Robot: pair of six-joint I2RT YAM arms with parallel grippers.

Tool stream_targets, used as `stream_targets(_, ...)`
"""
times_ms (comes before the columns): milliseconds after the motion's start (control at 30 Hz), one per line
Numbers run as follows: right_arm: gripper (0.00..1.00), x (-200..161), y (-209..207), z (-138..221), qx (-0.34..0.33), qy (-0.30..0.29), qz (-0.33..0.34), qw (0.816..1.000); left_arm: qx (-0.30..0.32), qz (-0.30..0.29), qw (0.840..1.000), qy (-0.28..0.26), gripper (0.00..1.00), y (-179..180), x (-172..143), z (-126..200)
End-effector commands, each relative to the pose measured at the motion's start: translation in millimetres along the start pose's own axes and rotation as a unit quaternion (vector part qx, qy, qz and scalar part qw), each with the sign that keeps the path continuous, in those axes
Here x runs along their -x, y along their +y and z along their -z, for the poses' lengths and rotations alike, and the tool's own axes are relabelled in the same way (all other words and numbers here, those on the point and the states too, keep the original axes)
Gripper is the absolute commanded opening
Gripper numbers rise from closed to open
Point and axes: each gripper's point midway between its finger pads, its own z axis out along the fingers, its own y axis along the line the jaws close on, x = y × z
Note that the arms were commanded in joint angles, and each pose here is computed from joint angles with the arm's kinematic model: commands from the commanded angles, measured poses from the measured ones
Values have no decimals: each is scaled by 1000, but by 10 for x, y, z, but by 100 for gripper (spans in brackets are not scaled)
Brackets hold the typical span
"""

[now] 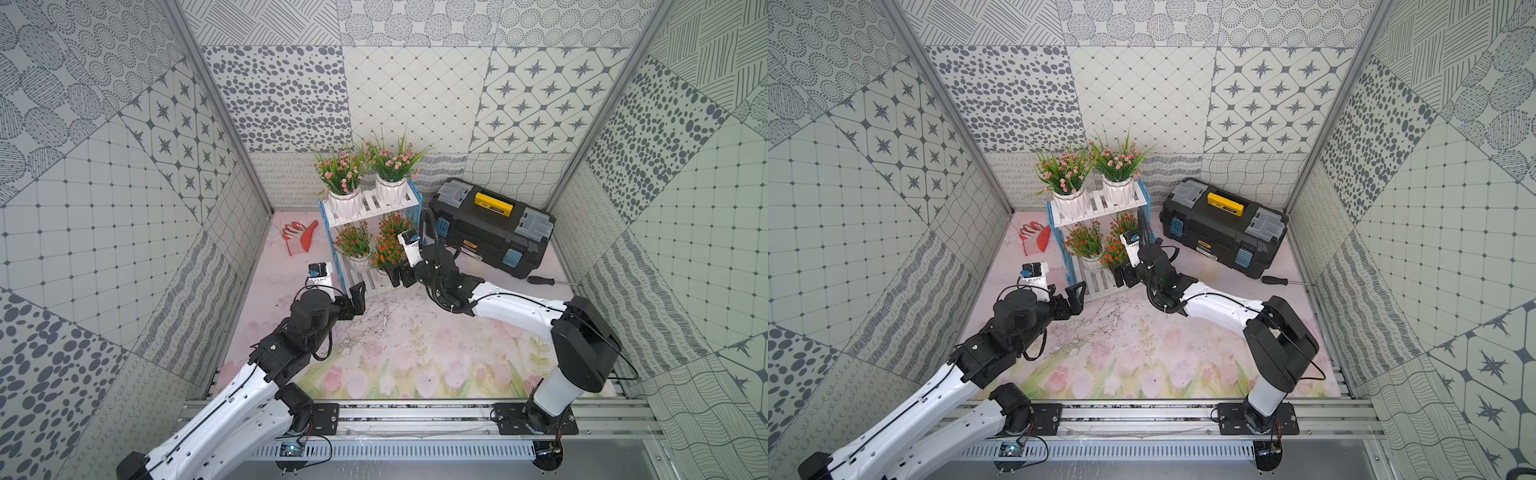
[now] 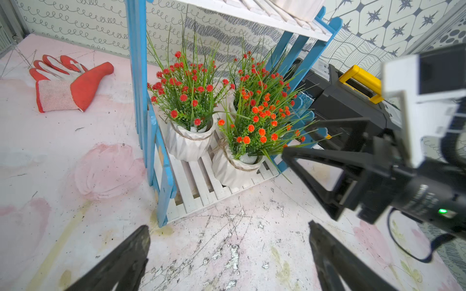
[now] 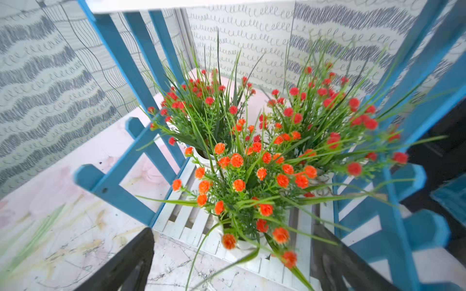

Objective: Place the baby's breath potted plants on the rack by color
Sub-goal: Place the baby's breath potted plant on the rack, then reset both arms

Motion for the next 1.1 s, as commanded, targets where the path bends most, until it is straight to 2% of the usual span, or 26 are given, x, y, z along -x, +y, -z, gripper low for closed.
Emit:
stream_targets(0, 98, 119, 60, 331, 23, -5, -5, 1000, -13, 17, 1000, -14, 98, -24, 93, -1)
stream_targets(133, 98, 139, -14, 779, 16, -1, -4, 1000, -10, 16, 1000, -12, 98, 14, 124, 65)
stream_targets(267, 98, 128, -384, 1215, -35, -4, -32, 999, 15, 17, 1000, -17, 98, 164, 202, 202)
stream_targets(467, 98, 19, -1214, 1719, -177, -11, -74, 981, 118, 47, 992, -14, 98, 701, 299, 378)
stream_targets(667, 98, -290, -1771, 2050, -280, -26, -96, 955, 232, 111, 966, -10, 98, 1315, 234, 402)
stream_targets(767, 98, -449, -1950, 2189, -314, -31, -96, 944, 280, 96, 955, -6, 98, 1584, 183, 329)
stream_targets(833, 98, -545, -2071, 2262, -336, -37, -104, 935, 292, 81, 953, 18, 98, 1673, 139, 224)
stream_targets(933, 98, -636, -2189, 2273, -344, -55, -126, 929, 298, 33, 954, 18, 98, 1749, 245, -14)
stream_targets(1067, 98, -730, -2303, 2140, -348, -59, -124, 927, 291, -28, 955, 52, 98, 1824, 208, -358)
